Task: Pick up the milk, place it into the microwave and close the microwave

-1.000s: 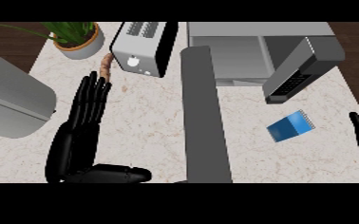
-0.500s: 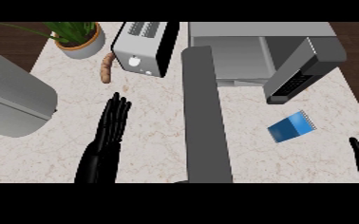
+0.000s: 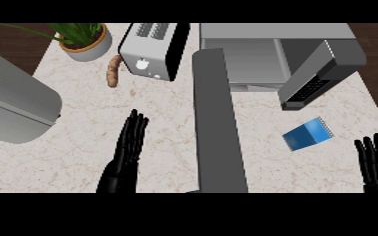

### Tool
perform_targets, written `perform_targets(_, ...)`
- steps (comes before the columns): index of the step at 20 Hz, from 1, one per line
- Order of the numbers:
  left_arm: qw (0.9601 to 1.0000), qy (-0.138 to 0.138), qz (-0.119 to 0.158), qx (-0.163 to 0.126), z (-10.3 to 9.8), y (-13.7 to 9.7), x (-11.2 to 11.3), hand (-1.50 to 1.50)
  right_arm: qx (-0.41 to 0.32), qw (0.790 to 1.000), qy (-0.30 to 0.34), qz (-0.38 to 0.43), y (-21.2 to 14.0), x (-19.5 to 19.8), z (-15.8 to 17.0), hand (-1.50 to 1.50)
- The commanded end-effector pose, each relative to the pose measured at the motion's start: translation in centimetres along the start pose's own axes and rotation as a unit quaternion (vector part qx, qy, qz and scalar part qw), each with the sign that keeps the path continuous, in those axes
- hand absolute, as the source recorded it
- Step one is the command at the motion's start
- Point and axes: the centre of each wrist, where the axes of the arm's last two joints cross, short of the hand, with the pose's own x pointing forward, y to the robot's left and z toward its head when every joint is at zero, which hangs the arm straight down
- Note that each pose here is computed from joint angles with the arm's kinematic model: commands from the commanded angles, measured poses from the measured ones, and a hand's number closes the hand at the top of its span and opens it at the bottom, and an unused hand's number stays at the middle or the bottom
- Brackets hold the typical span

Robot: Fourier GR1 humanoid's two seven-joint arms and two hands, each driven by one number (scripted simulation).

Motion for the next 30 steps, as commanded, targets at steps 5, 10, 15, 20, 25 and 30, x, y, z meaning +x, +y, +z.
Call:
perform_targets(5,0.9996,0.012,0.017,-0.017,0.7,0.7,-0.8,-1.50,-0.013,1.000,0.011,0.011,-0.3,-5.4,-1.7,-1.50)
perform_targets(10,0.9997,0.008,0.021,-0.010,1.9,1.4,-0.2,-1.50,-0.024,0.999,0.024,0.031,-0.1,-6.7,-3.2,-1.50)
perform_targets(15,0.9994,0.018,0.025,-0.012,2.4,3.9,-0.2,-1.50,-0.040,0.998,0.019,0.046,-0.7,-10.0,-5.6,-1.50)
perform_targets(20,0.9996,0.016,0.021,-0.007,3.0,4.9,-1.1,-1.50,-0.043,0.997,0.016,0.068,0.5,-12.0,-6.1,-1.50)
perform_targets(25,0.9995,0.024,0.021,-0.003,2.8,7.6,0.2,-1.50,-0.058,0.995,0.010,0.081,-1.8,-13.7,-5.6,-1.50)
perform_targets(30,0.9997,0.018,0.019,-0.003,4.6,6.8,1.2,-1.50,-0.083,0.993,0.004,0.082,-1.5,-16.0,-6.7,1.50)
